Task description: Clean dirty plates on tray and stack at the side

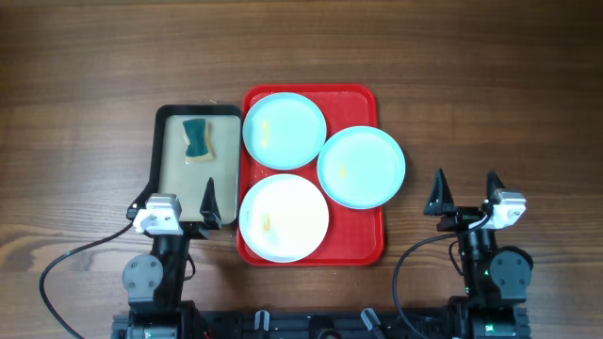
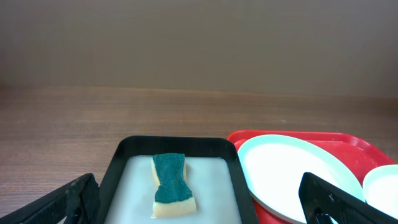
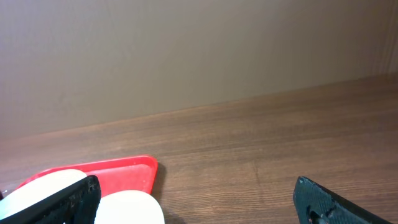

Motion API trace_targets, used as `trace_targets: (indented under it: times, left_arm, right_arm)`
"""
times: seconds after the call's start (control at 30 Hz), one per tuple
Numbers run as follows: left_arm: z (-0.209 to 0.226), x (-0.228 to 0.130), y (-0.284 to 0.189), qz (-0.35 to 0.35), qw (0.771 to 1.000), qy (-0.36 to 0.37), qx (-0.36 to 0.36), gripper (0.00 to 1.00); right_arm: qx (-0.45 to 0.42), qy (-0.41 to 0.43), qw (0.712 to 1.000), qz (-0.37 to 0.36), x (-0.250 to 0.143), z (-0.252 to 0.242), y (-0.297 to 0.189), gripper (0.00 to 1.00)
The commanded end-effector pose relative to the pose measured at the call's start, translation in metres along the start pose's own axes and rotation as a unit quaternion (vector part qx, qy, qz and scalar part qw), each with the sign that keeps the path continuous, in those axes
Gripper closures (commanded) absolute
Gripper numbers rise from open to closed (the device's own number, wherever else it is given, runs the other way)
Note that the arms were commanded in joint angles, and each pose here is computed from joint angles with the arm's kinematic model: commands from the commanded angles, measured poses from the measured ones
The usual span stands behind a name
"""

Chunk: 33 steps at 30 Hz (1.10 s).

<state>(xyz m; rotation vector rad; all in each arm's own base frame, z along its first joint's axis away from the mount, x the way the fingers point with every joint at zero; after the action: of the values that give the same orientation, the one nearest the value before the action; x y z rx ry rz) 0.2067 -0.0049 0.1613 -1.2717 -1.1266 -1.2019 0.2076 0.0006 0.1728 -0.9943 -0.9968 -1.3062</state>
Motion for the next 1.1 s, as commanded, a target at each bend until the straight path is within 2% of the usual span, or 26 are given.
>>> trace_targets:
  times: [0.0,0.1,0.2,0.27,0.33,0.43,0.5,0.57,0.67,0.77,0.83,0.9,0.97,1.07]
  left_arm:
    - [0.002,0.000,0.000,-0.001,1.000,0.001,0.006,0.00]
    - [0.002,0.001,0.000,-0.004,1.000,0.001,0.007,0.00]
    - [-0.001,0.018,-0.001,-0.042,0.999,-0.011,-0.005,0.00]
    - [-0.001,0.032,-0.006,-0.044,0.995,-0.089,-0.008,0.00]
    - [-0.001,0.055,-0.014,-0.041,0.992,-0.118,-0.009,0.00]
    - [-0.002,0.107,-0.027,-0.036,0.992,-0.118,-0.008,0.00]
    - [-0.001,0.145,-0.030,-0.006,0.993,-0.120,-0.005,0.00]
    - [-0.001,0.177,-0.026,0.042,0.992,-0.120,0.000,0.00]
    - [0.002,0.213,-0.001,0.182,0.974,-0.131,0.014,0.00]
    - [0.005,0.209,0.035,0.306,0.942,-0.138,0.027,0.00]
    - [0.005,0.196,0.063,0.343,0.928,-0.144,0.025,0.00]
    - [0.005,0.160,0.088,0.414,0.898,-0.150,0.026,0.00]
    - [0.006,0.138,0.101,0.451,0.879,-0.152,0.030,0.00]
    - [0.007,0.104,0.119,0.504,0.849,-0.154,0.037,0.00]
  right_arm:
    - [0.012,0.013,1.000,-0.005,0.003,0.004,0.000,0.00]
    - [0.051,0.021,0.998,-0.019,0.027,0.020,-0.005,0.00]
    - [0.071,0.035,0.996,-0.041,0.063,0.034,-0.011,0.01]
    - [0.078,0.031,0.995,-0.049,0.095,0.044,-0.014,0.01]
    - [0.078,0.028,0.996,-0.034,0.123,0.054,-0.010,0.00]
    - [0.102,0.030,0.993,0.046,0.146,0.072,0.016,0.00]
    - [0.118,0.022,0.986,0.120,0.150,0.082,0.035,0.00]
    - [0.107,0.035,0.975,0.193,0.150,0.084,0.049,0.00]
    - [0.086,0.061,0.942,0.318,0.142,0.086,0.074,0.00]
    - [0.053,0.105,0.913,0.391,0.112,0.077,0.090,0.00]
    - [0.044,0.116,0.895,0.428,0.094,0.074,0.093,0.01]
    - [0.057,0.115,0.867,0.481,0.071,0.073,0.092,0.23]
    - [0.041,0.109,0.854,0.507,0.060,0.067,0.089,0.38]
    - [-0.014,0.102,0.836,0.539,0.038,0.053,0.088,0.39]
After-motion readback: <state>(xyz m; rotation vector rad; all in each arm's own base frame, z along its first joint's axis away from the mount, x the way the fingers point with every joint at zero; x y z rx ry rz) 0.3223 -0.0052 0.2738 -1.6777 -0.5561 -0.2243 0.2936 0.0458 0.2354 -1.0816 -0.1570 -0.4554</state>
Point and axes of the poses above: each gripper's point midway between its finger pads, its own y axis out along the fingers, its own z axis along the line the jaws close on, x = y × z, the point moved 4 cm from there along -y, back along the fingers, and after that the axes turned 5 degrees about y, right-handed, at the moved point
